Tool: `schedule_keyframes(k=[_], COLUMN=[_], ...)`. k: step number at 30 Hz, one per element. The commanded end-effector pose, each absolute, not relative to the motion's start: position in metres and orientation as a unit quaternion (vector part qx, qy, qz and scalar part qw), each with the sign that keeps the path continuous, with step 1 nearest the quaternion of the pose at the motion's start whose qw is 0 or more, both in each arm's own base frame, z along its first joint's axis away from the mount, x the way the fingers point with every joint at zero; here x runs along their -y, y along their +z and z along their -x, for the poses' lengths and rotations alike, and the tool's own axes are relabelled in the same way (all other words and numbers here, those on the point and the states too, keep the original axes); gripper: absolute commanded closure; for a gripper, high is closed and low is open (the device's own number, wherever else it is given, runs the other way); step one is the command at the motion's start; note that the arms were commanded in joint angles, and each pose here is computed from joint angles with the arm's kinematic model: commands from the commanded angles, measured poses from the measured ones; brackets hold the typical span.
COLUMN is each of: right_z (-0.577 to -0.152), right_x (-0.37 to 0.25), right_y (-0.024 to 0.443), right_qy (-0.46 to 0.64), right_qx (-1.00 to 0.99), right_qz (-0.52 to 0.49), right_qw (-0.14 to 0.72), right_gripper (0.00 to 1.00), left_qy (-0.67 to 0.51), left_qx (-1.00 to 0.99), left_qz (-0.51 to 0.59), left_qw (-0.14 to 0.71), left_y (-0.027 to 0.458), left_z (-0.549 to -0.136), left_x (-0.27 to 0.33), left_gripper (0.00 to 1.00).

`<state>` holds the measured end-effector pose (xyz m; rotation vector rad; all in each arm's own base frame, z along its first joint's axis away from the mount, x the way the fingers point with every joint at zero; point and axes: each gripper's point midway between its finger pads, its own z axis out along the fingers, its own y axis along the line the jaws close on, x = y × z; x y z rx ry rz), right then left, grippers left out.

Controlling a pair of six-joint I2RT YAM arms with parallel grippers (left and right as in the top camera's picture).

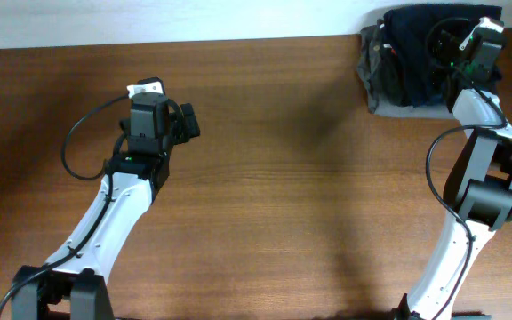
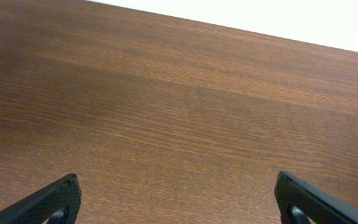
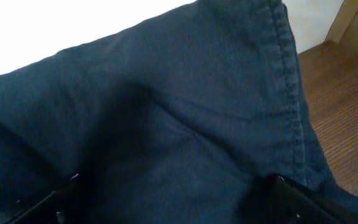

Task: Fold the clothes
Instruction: 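Open the right gripper and retract it from the stack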

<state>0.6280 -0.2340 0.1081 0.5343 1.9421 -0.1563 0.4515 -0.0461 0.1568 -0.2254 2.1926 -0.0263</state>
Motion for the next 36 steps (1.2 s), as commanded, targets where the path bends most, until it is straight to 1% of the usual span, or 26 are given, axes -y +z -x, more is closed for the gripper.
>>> schedule_keyframes(k=[1,3,7,8,9,11,14,15,17,19,24,27,29,30,32,34,36], right_z=[-0.615,-0.611,-0.587,-0.572,-0.557,-0.529,-0.470,-0.452,-0.427,-0.391,-0.345,-0.339,-0.342,-0.344,-0.335,-0.309,-0.273], right_x=[0.230,0.229,0.223,0.218,0.212,0.201,0.179,0.172,0.163,0.150,0.133,0.131,0.132,0.133,0.130,0.120,0.107], right_y=[0.107,0.155,0.278,0.324,0.357,0.407,0.487,0.510,0.540,0.575,0.613,0.618,0.612,0.605,0.576,0.527,0.488], right_qy=[-0.060,-0.062,-0.070,-0.072,-0.073,-0.074,-0.078,-0.079,-0.081,-0.083,-0.085,-0.085,-0.086,-0.085,-0.082,-0.077,-0.072], right_qx=[-0.829,-0.813,-0.763,-0.743,-0.728,-0.708,-0.667,-0.650,-0.626,-0.595,-0.555,-0.550,-0.560,-0.570,-0.625,-0.702,-0.758], right_qz=[-0.227,-0.223,-0.212,-0.208,-0.205,-0.199,-0.189,-0.185,-0.179,-0.171,-0.161,-0.159,-0.162,-0.166,-0.180,-0.199,-0.213], right_qw=[0.508,0.534,0.606,0.632,0.650,0.674,0.716,0.733,0.755,0.781,0.812,0.815,0.808,0.800,0.756,0.680,0.613], right_gripper=[0.01,0.01,0.02,0.01,0.01,0.01,0.01,0.01,0.01,0.01,0.01,0.01,0.01,0.01,0.01,0.01,0.01], left_qy=[0.001,0.000,0.004,0.006,0.007,0.010,0.016,0.017,0.019,0.022,0.023,0.023,0.023,0.023,0.023,0.023,0.023], left_qx=[-0.884,-0.885,-0.891,-0.895,-0.897,-0.902,-0.911,-0.913,-0.916,-0.920,-0.922,-0.922,-0.922,-0.922,-0.922,-0.922,-0.922], left_qz=[0.103,0.102,0.101,0.100,0.100,0.099,0.097,0.097,0.096,0.095,0.095,0.095,0.095,0.095,0.095,0.095,0.095], left_qw=[0.456,0.453,0.442,0.436,0.431,0.420,0.401,0.396,0.389,0.380,0.375,0.375,0.375,0.375,0.375,0.375,0.375], left_y=[0.158,0.157,0.152,0.149,0.147,0.143,0.135,0.133,0.130,0.127,0.125,0.125,0.125,0.125,0.125,0.125,0.125], left_z=[-0.454,-0.453,-0.450,-0.447,-0.446,-0.442,-0.435,-0.433,-0.430,-0.426,-0.425,-0.425,-0.425,-0.425,-0.425,-0.425,-0.425], left_x=[0.039,0.040,0.039,0.038,0.038,0.037,0.036,0.036,0.035,0.035,0.034,0.034,0.034,0.034,0.034,0.034,0.034], left_gripper=[0.01,0.01,0.01,0.01,0.01,0.01,0.01,0.01,0.01,0.01,0.01,0.01,0.01,0.01,0.01,0.01,0.01])
